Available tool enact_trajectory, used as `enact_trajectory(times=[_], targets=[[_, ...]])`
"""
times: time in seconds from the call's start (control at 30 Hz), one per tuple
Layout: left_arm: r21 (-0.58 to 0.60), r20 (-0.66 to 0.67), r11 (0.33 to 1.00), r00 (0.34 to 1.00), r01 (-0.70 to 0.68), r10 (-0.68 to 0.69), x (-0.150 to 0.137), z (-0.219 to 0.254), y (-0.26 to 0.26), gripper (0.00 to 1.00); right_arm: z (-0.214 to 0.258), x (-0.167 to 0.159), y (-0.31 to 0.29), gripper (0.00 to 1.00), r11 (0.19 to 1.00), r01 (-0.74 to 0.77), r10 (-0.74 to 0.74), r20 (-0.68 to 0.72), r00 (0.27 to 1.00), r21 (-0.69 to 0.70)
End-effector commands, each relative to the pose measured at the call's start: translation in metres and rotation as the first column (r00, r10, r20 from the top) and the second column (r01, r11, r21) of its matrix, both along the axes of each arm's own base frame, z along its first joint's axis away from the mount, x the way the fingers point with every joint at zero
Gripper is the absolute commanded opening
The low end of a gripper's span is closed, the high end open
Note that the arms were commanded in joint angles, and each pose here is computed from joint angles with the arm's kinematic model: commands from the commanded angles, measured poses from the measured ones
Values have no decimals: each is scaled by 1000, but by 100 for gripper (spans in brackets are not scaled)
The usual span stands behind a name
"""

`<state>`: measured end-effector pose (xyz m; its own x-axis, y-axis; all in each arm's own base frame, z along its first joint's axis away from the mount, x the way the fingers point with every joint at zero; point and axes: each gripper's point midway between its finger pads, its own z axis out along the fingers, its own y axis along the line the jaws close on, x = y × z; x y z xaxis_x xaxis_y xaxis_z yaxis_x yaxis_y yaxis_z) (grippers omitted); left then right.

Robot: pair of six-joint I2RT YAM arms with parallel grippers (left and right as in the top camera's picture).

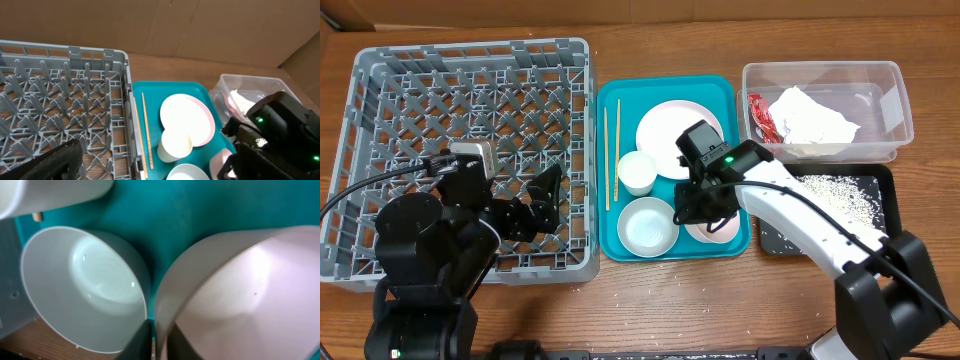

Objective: Sort waste into correct bins and load items into the dishwasher

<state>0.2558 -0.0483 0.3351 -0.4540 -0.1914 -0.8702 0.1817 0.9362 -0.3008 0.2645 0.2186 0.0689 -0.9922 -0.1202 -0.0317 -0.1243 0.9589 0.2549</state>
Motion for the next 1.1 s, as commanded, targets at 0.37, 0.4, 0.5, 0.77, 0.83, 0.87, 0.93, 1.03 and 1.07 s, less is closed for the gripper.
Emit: enact_trajectory(times=[0.37,0.4,0.5,0.77,0.83,0.87,0.93,1.03,1.07], targets=[[-27,41,1000,999,-5,6,1,15,0,100,51,21,17,36,986,61,-61,-5,998,155],[-27,39,1000,999,-5,6,1,15,0,100,62,26,17,37,984,61,-65,15,998,167],[-35,39,999,999,16,-14,0,15,-4,100,96,40,18,43,979,62,-80,85,993,192],[-63,41,996,997,63,-60,5,25,-12,96,104,55,23,48,973,90,-119,125,985,214],[-87,-2,995,999,50,-50,12,34,-12,95,101,63,28,48,966,115,-148,131,980,231],[-90,-28,995,998,48,-50,16,37,-11,95,98,67,31,48,964,132,-166,132,977,233],[-93,-102,995,994,39,-48,24,40,-11,95,92,73,36,48,960,154,-187,125,974,236],[-67,-252,998,968,-2,-15,37,29,-4,95,68,80,38,48,959,209,-231,99,968,193],[-51,-285,999,959,-15,-1,40,24,0,94,64,80,39,48,960,210,-230,92,969,187]])
